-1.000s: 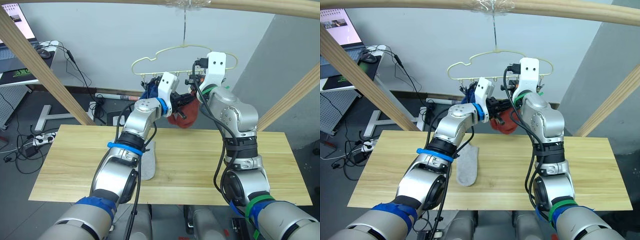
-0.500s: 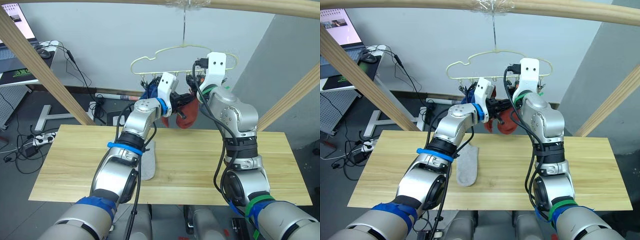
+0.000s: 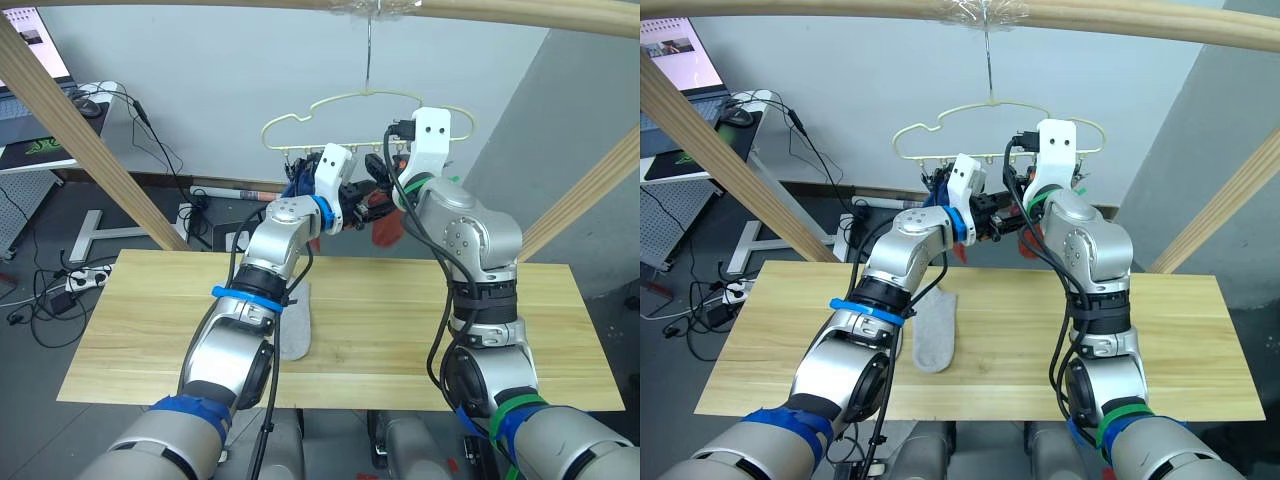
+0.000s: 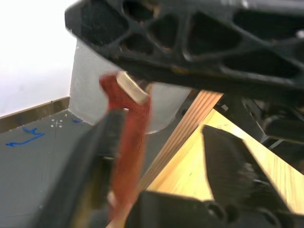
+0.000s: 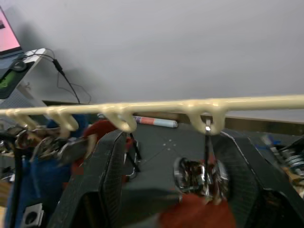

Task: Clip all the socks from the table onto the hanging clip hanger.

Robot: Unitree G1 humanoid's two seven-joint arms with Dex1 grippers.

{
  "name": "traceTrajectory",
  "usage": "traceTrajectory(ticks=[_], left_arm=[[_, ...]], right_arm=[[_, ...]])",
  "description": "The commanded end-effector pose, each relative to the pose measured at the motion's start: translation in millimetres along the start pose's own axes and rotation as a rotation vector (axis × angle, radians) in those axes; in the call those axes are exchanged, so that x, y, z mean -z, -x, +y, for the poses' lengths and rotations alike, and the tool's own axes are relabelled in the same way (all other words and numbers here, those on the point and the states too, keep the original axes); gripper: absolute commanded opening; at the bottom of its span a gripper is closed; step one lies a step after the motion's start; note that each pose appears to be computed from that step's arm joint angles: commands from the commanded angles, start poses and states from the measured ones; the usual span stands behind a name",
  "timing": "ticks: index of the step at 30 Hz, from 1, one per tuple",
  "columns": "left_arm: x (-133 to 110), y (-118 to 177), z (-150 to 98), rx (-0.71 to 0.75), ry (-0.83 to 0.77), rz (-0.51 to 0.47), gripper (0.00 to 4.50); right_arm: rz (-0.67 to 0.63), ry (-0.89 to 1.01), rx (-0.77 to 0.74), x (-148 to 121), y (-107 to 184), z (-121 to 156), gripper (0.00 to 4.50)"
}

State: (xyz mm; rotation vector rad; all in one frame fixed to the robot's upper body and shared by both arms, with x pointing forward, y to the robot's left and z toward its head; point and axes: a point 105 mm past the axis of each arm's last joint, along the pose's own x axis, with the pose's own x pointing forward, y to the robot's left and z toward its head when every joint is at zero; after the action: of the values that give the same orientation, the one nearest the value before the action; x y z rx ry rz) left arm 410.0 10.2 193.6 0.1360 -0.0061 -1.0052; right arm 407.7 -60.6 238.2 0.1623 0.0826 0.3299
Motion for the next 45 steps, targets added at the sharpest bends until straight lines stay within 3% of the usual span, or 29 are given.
traceTrajectory(ticks=[1,8,14,17,21,29,34,45], left_arm=[[-11.7,5.0,-7.4,0.027,-0.034,-0.038,3.66],[17.2,28.9,-16.2,-0.003,0.007,0.021,3.66],[37.5,64.9,-26.8,-0.071,0.070,-0.026,3.66],[52.4,83.5,-26.0,-0.120,0.092,0.003,3.66],[75.5,114.9,-22.4,-0.206,0.151,0.036,3.66],[117.2,170.1,-31.4,-0.401,0.268,0.096,3.66],[122.6,187.3,-36.6,-0.466,0.297,0.106,3.66],[113.6,192.7,-36.4,-0.505,0.314,0.068,3.66]], right_arm=[[-0.023,0.012,-0.028,-8.6,11.3,6.4,2.82],[0.044,0.084,-0.023,14.6,39.4,-4.2,2.82],[0.075,0.148,-0.020,40.7,73.0,-18.7,2.82],[0.083,0.177,-0.004,59.2,93.3,-27.2,2.82],[0.196,0.183,-0.014,103.1,123.2,-32.8,2.82],[0.249,0.125,-0.012,146.7,170.9,-33.2,2.82],[0.282,0.099,0.021,161.9,189.3,-39.8,2.82],[0.290,0.077,0.070,167.0,192.5,-48.3,2.82]])
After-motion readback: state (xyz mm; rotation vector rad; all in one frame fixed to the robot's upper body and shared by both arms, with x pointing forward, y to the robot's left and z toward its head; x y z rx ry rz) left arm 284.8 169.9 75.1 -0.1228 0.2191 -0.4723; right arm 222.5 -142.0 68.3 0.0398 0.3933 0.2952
